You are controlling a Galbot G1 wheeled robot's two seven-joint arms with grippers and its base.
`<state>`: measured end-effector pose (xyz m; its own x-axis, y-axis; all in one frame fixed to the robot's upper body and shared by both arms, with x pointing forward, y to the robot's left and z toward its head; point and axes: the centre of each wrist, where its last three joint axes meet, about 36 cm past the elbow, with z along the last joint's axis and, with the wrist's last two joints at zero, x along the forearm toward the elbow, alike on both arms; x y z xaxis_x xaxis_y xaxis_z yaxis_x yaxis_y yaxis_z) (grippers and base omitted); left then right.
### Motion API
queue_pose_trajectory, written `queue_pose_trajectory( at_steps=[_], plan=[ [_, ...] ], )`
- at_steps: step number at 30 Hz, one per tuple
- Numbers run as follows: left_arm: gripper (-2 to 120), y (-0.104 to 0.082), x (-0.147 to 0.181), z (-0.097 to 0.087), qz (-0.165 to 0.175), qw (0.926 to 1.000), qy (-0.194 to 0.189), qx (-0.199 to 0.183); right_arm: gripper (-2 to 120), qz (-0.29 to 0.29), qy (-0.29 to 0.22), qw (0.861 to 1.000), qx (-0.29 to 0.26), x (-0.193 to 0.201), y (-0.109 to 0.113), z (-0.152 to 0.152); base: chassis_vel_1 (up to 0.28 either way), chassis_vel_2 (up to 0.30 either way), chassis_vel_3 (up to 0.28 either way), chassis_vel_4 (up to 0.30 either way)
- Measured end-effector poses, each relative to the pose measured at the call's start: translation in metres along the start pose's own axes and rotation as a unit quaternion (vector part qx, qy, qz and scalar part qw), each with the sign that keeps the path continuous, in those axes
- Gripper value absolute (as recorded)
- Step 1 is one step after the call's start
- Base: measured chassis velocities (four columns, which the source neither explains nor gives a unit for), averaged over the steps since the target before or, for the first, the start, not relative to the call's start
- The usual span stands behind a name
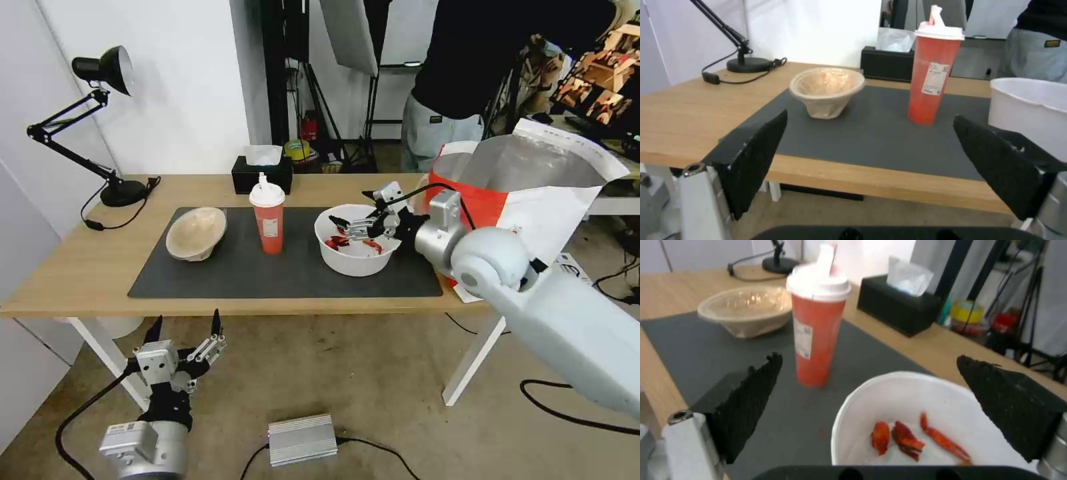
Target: Pick up the trash from the table and place it into the takeout bag.
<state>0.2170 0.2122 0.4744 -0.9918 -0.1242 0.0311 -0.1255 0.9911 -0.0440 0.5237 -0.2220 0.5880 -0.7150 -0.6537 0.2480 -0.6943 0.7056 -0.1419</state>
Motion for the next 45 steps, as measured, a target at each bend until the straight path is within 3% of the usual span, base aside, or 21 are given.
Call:
queue_pose_trajectory(
  at_steps=[14, 22, 45],
  plan=[
    [100, -0.001, 0.003, -0.002, -0.001, 1.0000, 0.003, 0.006, 100, -0.034, 0.055, 0.998, 0.003, -0.018, -0.014, -0.001, 0.000, 0.000, 0.000, 0.000],
    [100, -0.001, 0.003, 0.000, -0.004, 1.0000, 0.005, 0.005, 100, -0.050, 0.090, 0.994, 0.032, -0.019, -0.027, -0.004, 0.000, 0.000, 0.000, 0.000],
    [100, -0.005, 0.007, -0.004, -0.007, 0.9999, 0.000, 0.011, 100, -0.062, 0.136, 0.987, 0.053, -0.018, -0.040, 0.009, 0.000, 0.000, 0.000, 0.000]
  ],
)
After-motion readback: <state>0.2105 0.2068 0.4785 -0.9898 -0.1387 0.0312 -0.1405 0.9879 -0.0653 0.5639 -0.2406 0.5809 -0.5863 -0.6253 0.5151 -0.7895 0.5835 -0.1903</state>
